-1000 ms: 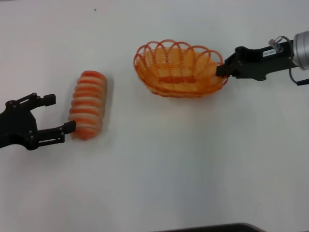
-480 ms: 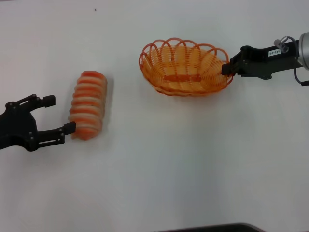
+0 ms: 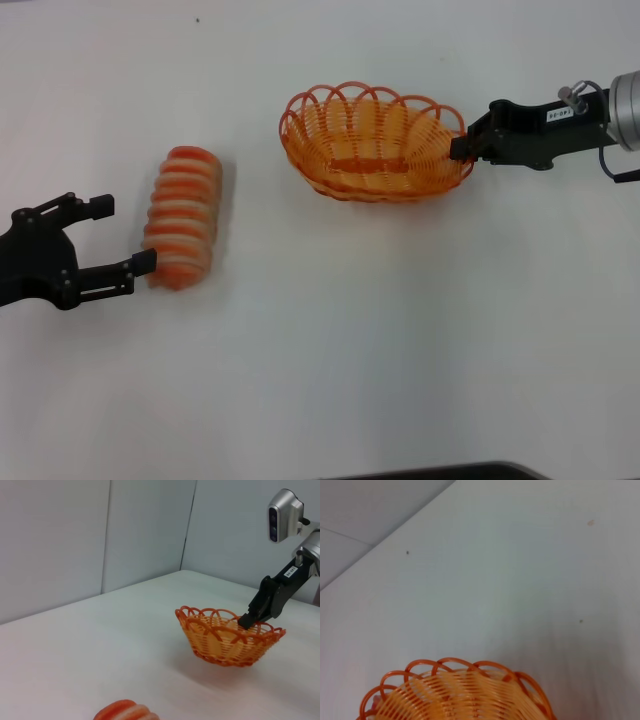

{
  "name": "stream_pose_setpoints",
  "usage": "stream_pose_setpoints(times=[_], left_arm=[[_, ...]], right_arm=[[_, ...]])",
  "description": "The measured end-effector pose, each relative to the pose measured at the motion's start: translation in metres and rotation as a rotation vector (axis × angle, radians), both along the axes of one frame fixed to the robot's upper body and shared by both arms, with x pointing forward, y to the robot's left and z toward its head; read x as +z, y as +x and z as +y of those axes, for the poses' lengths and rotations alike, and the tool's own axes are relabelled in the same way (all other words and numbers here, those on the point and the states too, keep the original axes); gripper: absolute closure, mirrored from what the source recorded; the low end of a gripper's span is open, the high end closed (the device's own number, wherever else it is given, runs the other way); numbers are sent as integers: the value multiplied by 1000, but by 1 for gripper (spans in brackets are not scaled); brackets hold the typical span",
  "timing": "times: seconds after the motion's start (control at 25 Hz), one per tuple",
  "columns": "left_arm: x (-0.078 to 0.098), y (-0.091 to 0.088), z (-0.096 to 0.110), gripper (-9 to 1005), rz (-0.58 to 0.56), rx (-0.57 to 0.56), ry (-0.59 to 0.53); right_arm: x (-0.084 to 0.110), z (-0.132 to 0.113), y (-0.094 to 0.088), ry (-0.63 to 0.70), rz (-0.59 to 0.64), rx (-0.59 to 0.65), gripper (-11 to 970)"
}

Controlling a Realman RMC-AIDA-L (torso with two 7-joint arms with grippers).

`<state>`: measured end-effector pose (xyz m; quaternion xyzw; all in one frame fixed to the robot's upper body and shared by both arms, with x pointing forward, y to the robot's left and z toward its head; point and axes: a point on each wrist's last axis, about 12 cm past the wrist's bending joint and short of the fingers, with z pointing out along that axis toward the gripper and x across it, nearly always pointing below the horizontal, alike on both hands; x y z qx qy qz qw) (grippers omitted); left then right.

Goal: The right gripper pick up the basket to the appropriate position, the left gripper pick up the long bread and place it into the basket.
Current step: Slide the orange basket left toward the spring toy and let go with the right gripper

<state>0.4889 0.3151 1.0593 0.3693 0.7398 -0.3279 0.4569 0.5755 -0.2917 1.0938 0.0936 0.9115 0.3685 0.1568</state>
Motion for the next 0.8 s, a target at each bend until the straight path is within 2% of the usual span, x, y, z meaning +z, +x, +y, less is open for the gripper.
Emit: stream_pose_setpoints(times=[0.32,0.64,0.8], left_arm=[[1,1,0,82,-2,2,-3],[2,3,-3,82,-6,-2,-8],[3,3,-2,82,-11,17,-21]], right_arm=[[-4,1,-1,4,33,-11,871],[-2,0,-4,46,45,-15,691],[8,-10,-4,69,-9,-11,536]])
